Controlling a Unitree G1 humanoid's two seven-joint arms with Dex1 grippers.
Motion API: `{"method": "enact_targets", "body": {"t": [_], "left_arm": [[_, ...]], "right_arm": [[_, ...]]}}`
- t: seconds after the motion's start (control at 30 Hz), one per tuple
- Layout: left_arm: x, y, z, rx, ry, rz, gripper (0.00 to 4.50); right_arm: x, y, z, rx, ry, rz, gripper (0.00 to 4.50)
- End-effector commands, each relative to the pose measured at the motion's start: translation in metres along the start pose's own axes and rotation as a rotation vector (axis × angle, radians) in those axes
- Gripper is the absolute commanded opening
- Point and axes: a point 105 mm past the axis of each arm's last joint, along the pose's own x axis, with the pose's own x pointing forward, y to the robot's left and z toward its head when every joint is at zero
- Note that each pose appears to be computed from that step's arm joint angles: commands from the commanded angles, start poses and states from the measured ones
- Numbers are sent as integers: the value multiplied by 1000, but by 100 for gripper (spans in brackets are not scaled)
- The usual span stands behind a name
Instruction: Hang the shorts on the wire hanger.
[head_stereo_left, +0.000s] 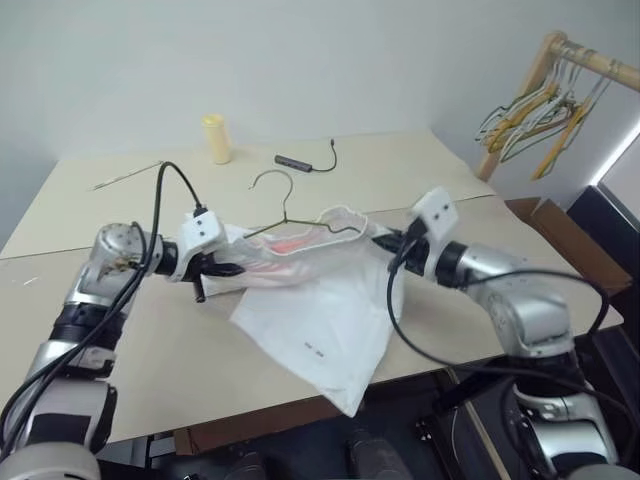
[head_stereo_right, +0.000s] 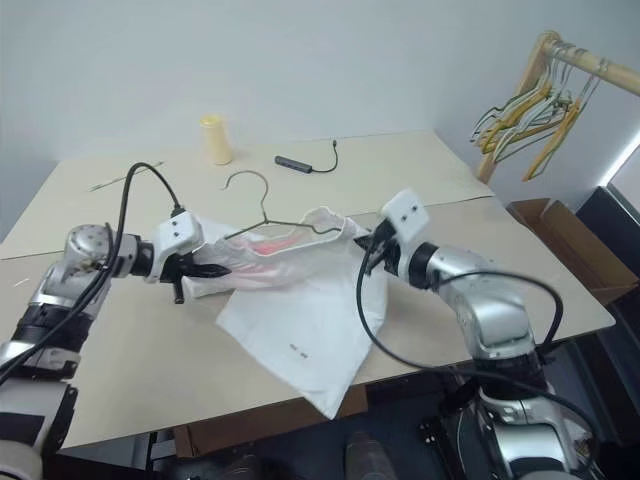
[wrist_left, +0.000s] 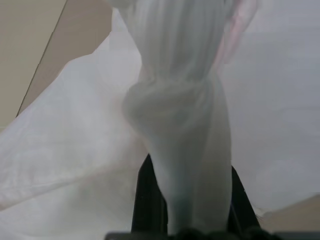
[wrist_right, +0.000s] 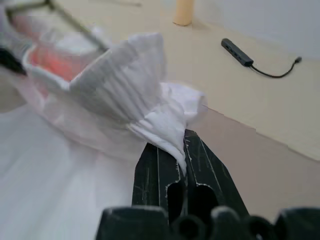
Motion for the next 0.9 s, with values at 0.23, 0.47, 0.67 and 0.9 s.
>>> {"method": "enact_targets", "body": {"t": [0.23,0.47,0.67,0.9], "left_arm": [[-10,11,34,-11,-131,28,0],[-18,1,52,-16,-230,-68,0],[-16,-2,53,18,-200,-87,0],[-19,-2,47,82,-125,-119,0]], "right_arm": [[12,7,-14,-283,83,-126,1],[30,-7,-7,-399,58,-308,1],[19,14,18,-328,-91,-116,176],[-36,-10,44,-335,-84,102,419]]}}
